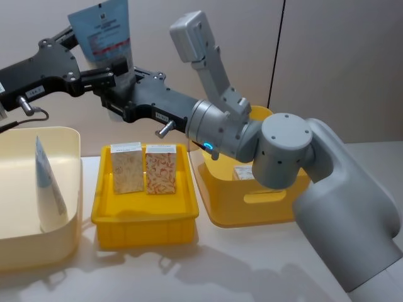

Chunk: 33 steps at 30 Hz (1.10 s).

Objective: Bimanual collaborative sorting of washing and personal care products

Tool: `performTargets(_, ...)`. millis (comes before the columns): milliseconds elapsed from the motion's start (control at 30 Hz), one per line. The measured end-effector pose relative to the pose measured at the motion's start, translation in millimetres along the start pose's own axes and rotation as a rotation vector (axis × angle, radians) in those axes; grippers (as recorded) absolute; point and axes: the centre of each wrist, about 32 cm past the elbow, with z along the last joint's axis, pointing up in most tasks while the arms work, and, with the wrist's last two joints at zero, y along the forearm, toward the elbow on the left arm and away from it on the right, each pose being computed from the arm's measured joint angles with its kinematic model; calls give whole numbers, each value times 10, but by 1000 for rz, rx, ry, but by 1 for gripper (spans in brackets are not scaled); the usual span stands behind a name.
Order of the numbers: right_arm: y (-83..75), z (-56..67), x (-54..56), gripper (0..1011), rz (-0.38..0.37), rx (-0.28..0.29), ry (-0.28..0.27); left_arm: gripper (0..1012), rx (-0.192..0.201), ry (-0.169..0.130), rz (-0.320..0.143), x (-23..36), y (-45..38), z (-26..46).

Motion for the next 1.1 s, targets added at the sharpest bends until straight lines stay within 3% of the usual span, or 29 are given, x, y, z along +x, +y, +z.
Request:
performTargets(200,-38,-4,39,493,-17,17,9,1003,0,0,0,0,0,0)
performTargets(400,-151,-11,148,494,-65,32,19,1003,0,0,0,0,0,0)
performTargets(800,-478,-49,387,494,-224,36,25,1003,0,0,0,0,0,0)
performTargets(1100,-654,-107,450,494,-357,32,46,1003,0,0,0,0,0,0)
